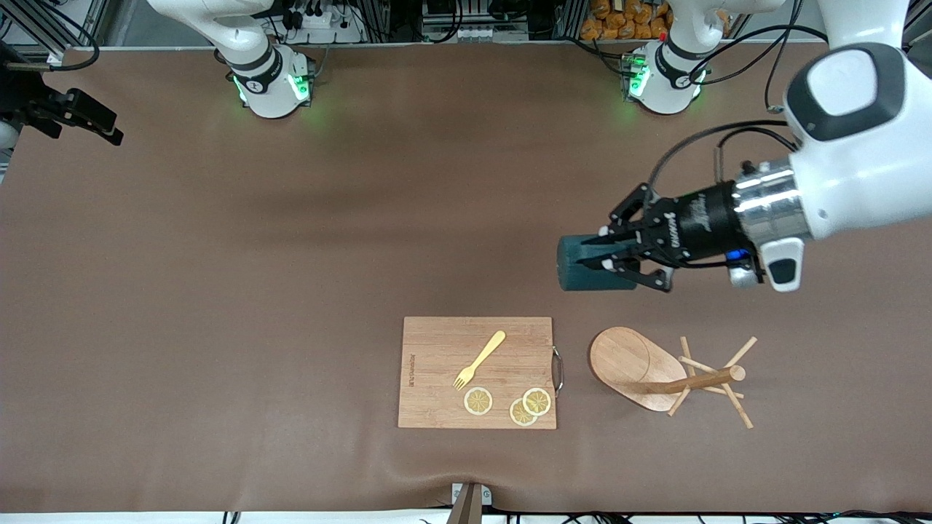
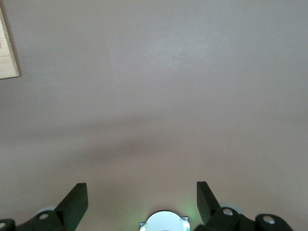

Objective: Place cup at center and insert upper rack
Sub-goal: 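Lift the mug with the left gripper and carry it toward the mug tree, then lower the mug onto a mug tree peg with the left gripper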

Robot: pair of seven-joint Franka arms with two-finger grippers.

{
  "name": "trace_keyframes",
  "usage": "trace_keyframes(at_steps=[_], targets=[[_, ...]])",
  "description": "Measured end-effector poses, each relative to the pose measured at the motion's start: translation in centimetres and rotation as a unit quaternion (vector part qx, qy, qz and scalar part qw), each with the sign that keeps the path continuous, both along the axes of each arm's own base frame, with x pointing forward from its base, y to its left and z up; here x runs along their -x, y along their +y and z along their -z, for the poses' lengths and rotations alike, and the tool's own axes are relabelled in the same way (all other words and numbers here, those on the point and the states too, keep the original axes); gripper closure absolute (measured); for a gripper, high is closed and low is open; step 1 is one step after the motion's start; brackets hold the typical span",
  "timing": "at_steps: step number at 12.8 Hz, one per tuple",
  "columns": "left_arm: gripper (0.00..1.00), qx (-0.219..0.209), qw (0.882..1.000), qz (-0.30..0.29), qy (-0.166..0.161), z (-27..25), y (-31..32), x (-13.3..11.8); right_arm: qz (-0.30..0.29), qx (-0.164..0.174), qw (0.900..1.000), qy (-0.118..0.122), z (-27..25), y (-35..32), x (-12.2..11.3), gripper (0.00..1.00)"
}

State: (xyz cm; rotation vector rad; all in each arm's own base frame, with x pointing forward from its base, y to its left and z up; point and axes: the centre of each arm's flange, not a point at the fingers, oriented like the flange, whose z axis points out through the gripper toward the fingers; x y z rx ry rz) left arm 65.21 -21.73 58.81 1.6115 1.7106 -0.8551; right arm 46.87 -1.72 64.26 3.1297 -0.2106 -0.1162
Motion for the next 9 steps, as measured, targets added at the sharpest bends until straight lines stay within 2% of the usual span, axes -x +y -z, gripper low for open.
trace_keyframes(at_steps=[3, 6, 9], targets=[[0.79, 0.043, 0.999, -0.008, 0.003, 2.8, 2.7, -2.1, 0.001, 0.0, 1.0, 0.001, -0.1, -0.1, 0.1, 0.0], [0.79, 0.047, 0.999, -0.01, 0.002, 5.2, 4.3, -3.3, 0.002, -0.001, 1.0, 0.005, 0.0, -0.2, 0.2, 0.0], [0.79, 0.061, 0.998, 0.009, -0.021, 7.0, 6.8, -4.1, 0.002, -0.001, 1.0, 0.006, 0.0, -0.2, 0.3, 0.0]])
